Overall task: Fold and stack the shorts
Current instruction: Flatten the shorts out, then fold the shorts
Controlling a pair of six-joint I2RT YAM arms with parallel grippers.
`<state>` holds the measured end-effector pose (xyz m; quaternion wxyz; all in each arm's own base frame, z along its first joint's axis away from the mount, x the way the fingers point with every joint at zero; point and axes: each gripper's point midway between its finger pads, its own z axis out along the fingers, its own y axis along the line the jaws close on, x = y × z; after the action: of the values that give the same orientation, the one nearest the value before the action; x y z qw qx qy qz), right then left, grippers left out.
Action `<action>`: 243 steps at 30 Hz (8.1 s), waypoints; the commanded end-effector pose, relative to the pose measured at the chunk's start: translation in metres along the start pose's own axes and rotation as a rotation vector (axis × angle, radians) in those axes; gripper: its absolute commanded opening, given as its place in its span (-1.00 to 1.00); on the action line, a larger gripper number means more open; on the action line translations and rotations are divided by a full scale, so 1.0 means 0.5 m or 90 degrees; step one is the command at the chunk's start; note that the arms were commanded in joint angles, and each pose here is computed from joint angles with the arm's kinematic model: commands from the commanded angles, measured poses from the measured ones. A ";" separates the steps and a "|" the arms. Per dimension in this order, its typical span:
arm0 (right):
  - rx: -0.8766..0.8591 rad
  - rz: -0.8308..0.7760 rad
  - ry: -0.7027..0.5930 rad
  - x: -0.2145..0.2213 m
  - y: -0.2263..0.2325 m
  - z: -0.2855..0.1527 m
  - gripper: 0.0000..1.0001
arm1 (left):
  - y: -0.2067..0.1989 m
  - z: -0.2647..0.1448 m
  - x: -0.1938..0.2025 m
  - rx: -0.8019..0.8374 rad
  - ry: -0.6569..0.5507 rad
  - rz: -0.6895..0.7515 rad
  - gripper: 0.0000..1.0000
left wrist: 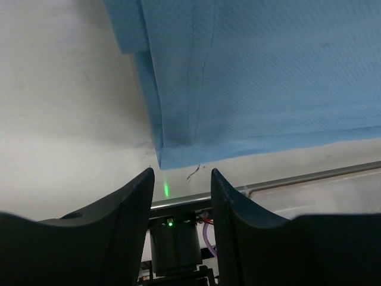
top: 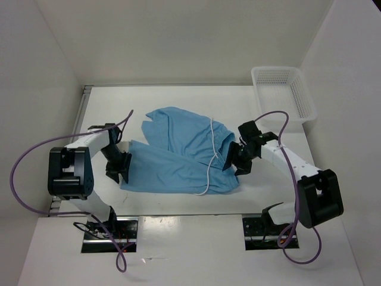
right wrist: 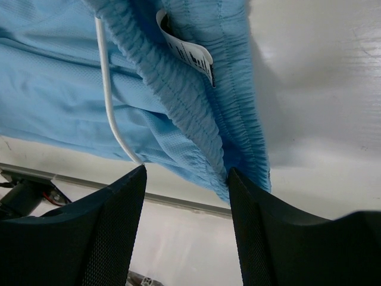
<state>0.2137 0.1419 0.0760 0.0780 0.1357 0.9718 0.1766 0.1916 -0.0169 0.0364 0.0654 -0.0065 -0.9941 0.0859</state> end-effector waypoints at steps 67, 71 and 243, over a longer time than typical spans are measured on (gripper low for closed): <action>0.037 0.051 -0.269 -0.447 0.024 0.010 -0.01 | -0.269 -0.073 -0.692 0.020 -0.440 0.252 0.12; 0.033 0.044 -0.266 -0.444 0.024 0.014 -0.01 | -0.254 -0.074 -0.691 -0.006 -0.441 0.243 0.12; -0.052 -0.192 -0.273 -0.486 0.178 0.022 -1.00 | -0.041 -0.276 -0.600 -0.093 -0.470 0.102 -1.00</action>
<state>0.4223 0.1693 0.0751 0.2332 0.0094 0.9572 0.1715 0.4568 -0.0318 0.0718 -0.1934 -0.0637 -0.9781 0.0429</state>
